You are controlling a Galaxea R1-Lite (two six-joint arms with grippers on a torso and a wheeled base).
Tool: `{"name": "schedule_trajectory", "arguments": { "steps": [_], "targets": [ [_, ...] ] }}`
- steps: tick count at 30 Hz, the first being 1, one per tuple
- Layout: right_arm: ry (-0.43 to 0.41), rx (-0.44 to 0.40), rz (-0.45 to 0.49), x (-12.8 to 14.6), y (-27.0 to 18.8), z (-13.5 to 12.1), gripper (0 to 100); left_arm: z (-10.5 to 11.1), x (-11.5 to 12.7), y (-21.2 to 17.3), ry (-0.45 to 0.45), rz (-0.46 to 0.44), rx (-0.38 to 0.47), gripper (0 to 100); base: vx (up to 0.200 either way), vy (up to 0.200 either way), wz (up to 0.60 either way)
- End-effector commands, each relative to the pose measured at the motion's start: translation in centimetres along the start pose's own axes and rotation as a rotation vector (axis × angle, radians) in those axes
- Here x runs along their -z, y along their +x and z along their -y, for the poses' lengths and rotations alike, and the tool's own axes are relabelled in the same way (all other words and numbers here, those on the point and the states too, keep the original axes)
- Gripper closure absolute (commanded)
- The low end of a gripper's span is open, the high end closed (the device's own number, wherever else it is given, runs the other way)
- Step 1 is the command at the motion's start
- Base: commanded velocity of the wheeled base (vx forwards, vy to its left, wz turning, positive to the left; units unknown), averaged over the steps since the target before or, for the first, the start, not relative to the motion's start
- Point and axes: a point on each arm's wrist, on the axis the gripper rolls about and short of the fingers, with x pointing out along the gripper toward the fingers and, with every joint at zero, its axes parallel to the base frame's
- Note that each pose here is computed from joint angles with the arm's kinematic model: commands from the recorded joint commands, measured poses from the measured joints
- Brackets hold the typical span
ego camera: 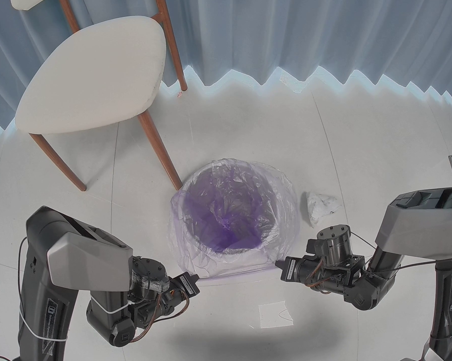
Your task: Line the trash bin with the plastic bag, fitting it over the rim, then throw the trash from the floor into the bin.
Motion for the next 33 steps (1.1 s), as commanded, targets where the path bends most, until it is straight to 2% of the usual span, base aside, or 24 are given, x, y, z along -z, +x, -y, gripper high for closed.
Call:
{"name": "schedule_trajectory", "arguments": {
  "steps": [1, 2, 3, 11, 12, 18, 23, 31, 33],
  "targets": [
    [0.001, 0.010, -0.019, 0.6, 0.4, 0.4, 100, 0.0, 0.1, 0.1, -0.001, -0.004, -0.001, 100, 0.000, 0.000, 0.00],
    [0.001, 0.010, -0.019, 0.6, 0.4, 0.4, 100, 0.0, 0.1, 0.1, -0.001, -0.002, -0.002, 100, 0.000, 0.000, 0.00],
    [0.002, 0.013, -0.023, 0.6, 0.4, 0.4, 100, 0.0, 0.1, 0.1, -0.004, -0.002, -0.002, 0, 0.000, 0.000, 0.00],
    [-0.003, 0.022, -0.037, 1.1, 0.7, 0.7, 100, 0.3, 0.4, -0.1, -0.001, -0.007, 0.005, 0, 0.000, 0.000, 0.00],
    [-0.003, 0.021, -0.039, 1.1, 0.8, 0.8, 0, 0.3, 0.4, -0.1, -0.001, -0.007, 0.005, 0, 0.000, 0.000, 0.00],
    [0.003, 0.013, -0.032, 0.9, 0.6, 0.5, 0, 0.7, 0.6, -0.4, 0.004, -0.007, 0.009, 0, 0.000, 0.000, 0.00],
    [0.001, 0.005, -0.037, 1.0, 0.2, 0.4, 0, 1.7, 0.3, -1.0, 0.013, 0.034, 0.011, 0, 0.000, 0.000, 0.00],
    [-0.004, -0.040, -0.023, 0.1, -1.7, -0.6, 0, 3.6, -1.7, -2.8, -0.001, 0.098, 0.077, 0, 0.000, 0.000, 0.00],
    [-0.006, -0.071, -0.021, -0.5, -3.0, -1.2, 0, 4.6, -2.8, -4.1, -0.006, 0.130, 0.120, 0, 0.000, 0.000, 0.00]
  ]
}}
